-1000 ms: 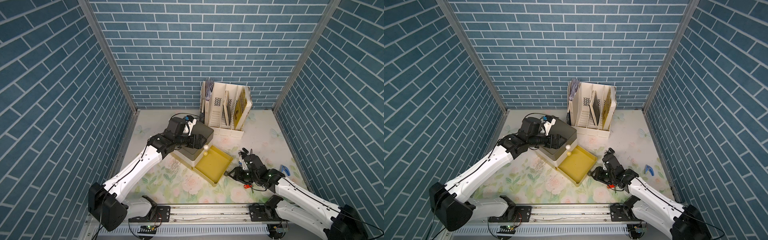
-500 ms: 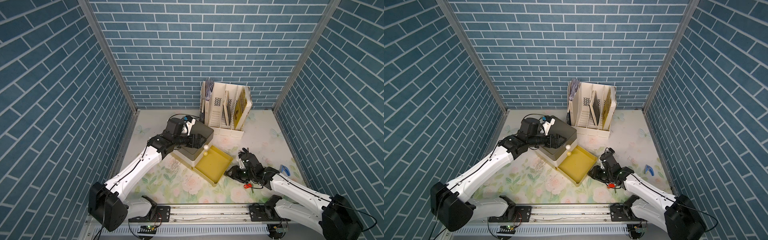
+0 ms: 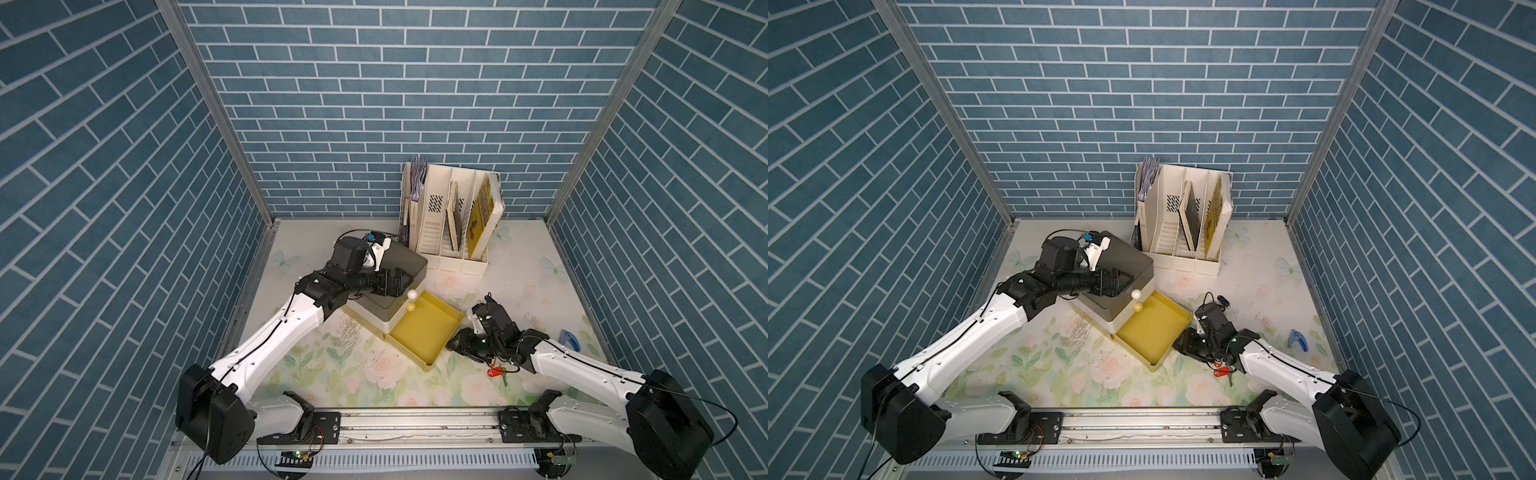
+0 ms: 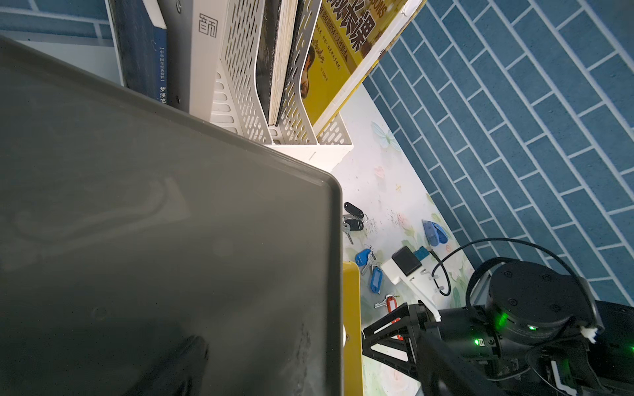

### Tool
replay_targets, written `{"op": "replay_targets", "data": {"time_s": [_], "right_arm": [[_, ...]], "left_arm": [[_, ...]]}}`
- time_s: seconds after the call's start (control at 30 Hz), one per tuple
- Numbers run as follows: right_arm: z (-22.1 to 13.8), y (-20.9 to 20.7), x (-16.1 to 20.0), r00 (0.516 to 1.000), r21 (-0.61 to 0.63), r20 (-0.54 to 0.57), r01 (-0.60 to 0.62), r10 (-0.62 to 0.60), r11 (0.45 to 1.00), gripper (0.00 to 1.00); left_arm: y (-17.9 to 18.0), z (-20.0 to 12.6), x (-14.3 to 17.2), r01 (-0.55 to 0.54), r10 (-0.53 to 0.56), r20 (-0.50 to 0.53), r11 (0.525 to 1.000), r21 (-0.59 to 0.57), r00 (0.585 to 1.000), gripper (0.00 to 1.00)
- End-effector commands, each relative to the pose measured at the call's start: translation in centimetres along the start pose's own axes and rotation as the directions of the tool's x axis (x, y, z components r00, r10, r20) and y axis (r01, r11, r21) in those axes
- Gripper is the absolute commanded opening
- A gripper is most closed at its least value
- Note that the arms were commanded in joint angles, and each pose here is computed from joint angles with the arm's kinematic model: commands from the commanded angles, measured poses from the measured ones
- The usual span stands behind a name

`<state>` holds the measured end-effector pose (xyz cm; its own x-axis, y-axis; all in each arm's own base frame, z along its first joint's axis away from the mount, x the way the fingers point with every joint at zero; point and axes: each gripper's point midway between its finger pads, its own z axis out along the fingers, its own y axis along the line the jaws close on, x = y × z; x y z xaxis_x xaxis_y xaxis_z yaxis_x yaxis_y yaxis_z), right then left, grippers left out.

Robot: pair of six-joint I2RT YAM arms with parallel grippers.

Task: Take the keys out of the drawer
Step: Close the drawer in the storage box.

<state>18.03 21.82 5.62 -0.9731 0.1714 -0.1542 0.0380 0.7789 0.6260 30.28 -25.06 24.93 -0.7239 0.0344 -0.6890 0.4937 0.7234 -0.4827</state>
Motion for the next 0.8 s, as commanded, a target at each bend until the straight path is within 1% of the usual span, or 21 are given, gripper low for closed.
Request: {"op": "replay_targets", "data": {"time_s": [0.0, 0.33, 0.77], "right_arm": [[0.0, 2.2, -1.5, 0.997, -0.062, 0.038, 0.069, -0.067, 0.996, 0.44], [1.1, 3.2, -2.7, 0.995, -0.069, 0.049, 0.09, -0.087, 0.993, 0.44], [2.9, 5.7, -4.8, 0.991, -0.109, 0.051, 0.129, -0.124, 0.986, 0.44]], "left_arm": [[1.9, 0.6, 3.4, 0.049, -0.055, -0.108, 0.997, -0.056, 0.993, 1.0], [2.0, 0.5, 3.6, 0.049, -0.055, -0.108, 0.997, -0.057, 0.993, 1.0], [2.2, 0.4, 3.6, 0.036, -0.042, -0.109, 0.997, -0.062, 0.993, 1.0]]}}
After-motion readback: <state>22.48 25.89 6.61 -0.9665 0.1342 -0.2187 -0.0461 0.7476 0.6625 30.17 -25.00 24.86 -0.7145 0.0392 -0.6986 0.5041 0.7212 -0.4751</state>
